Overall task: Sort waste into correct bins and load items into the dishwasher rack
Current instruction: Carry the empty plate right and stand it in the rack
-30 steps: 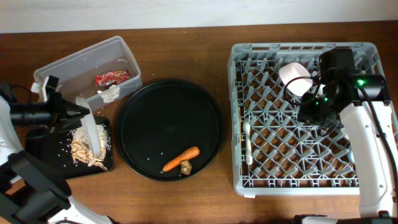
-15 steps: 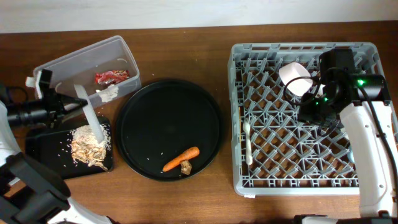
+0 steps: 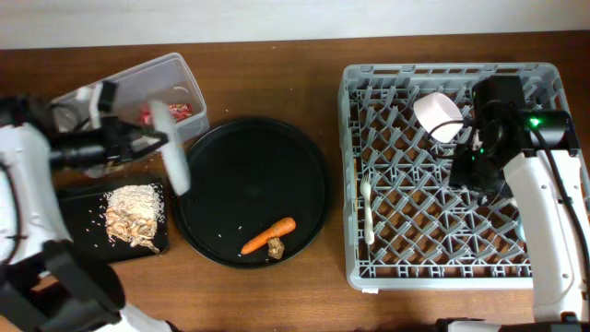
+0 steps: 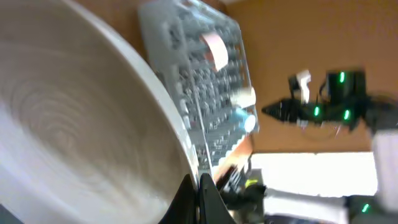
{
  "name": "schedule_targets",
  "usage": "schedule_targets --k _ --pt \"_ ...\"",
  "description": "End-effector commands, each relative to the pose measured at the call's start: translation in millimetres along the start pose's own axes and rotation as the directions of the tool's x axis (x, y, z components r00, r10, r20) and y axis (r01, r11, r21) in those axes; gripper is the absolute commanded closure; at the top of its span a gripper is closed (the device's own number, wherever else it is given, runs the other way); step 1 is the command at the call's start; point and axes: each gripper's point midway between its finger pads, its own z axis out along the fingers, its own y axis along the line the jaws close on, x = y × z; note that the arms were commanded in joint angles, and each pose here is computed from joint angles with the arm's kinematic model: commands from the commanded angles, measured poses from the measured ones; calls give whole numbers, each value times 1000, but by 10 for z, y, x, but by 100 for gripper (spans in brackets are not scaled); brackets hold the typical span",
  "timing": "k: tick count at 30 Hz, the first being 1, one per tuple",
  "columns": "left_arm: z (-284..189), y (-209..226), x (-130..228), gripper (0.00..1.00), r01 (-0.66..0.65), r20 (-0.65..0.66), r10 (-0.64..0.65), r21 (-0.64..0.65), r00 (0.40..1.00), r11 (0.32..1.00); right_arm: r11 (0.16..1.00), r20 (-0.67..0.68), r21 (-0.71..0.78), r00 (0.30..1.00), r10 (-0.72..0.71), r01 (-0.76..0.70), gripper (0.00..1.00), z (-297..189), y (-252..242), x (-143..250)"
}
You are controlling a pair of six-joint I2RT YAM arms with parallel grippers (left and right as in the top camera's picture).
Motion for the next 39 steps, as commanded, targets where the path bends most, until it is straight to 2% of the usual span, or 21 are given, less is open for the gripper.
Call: schedule_targets --k 1,2,3,6,10,13,17,18,21,25,27,28,29,30,32,35,36,37,38,39 --pt "501 -529 119 100 -234 -87 242 96 966 968 978 -1 150 989 148 -146 46 -2 -398 39" --pt "732 -735 114 100 -285 -90 304 173 948 943 967 -24 164 979 202 -196 46 6 -480 102" --pt "969 -859 92 100 -311 -109 336 198 936 930 960 -37 174 972 231 -221 46 9 -529 140" --pt "1745 -1105 -24 100 -350 -146 359 85 922 933 950 -73 180 959 273 -257 46 30 -638 215" --pt "2572 -1658 -71 100 -435 -38 438 64 898 898 958 -126 142 956 266 -248 46 120 -549 302" --pt "3182 -1927 56 100 -540 31 540 105 841 835 963 -138 143 959 248 -228 46 200 -536 327" --pt "3762 -1777 169 100 -341 -2 346 173 938 924 963 -142 144 959 247 -227 45 275 -522 337" --pt "3848 -1740 234 100 -340 -30 354 218 935 915 963 -138 142 959 248 -229 46 277 -520 329" --pt "4039 -1475 404 100 -284 -122 318 238 940 929 963 -135 141 959 249 -230 46 278 -519 320" --pt "3964 -1440 393 100 -264 -156 318 291 935 920 963 -132 141 960 249 -230 46 279 -519 314" --pt "3846 -1137 383 100 -157 -238 208 219 949 963 963 -131 141 960 249 -231 46 280 -521 311" --pt "3734 -875 356 94 -116 -272 153 150 950 982 963 -130 140 960 250 -231 46 281 -520 307" --pt "3629 -682 338 72 -66 -296 92 95 951 993 963 -130 140 960 250 -231 46 281 -520 307" --pt "3546 -592 329 70 -44 -313 67 82 948 996 963 -130 140 960 250 -231 46 281 -520 307" --pt "3357 -457 244 54 2 -324 24 80 946 997 963 -130 140 960 250 -231 46 281 -520 307" --pt "3135 -462 104 1 -42 -291 66 91 954 995 964 -130 140 960 246 -228 46 281 -520 307" --pt "3011 -469 68 1 -79 -271 90 50 958 996 964 -130 140 960 246 -228 46 281 -520 307" --pt "2851 -414 71 1 -137 -259 122 -43 958 990 964 -130 140 960 246 -228 46 281 -520 307" --pt "2697 -289 88 1 -161 -256 114 -168 960 973 964 -129 139 960 246 -228 46 281 -520 305" --pt "2408 -100 174 1 -160 -263 63 -366 963 917 963 -127 138 961 247 -229 46 282 -519 298"
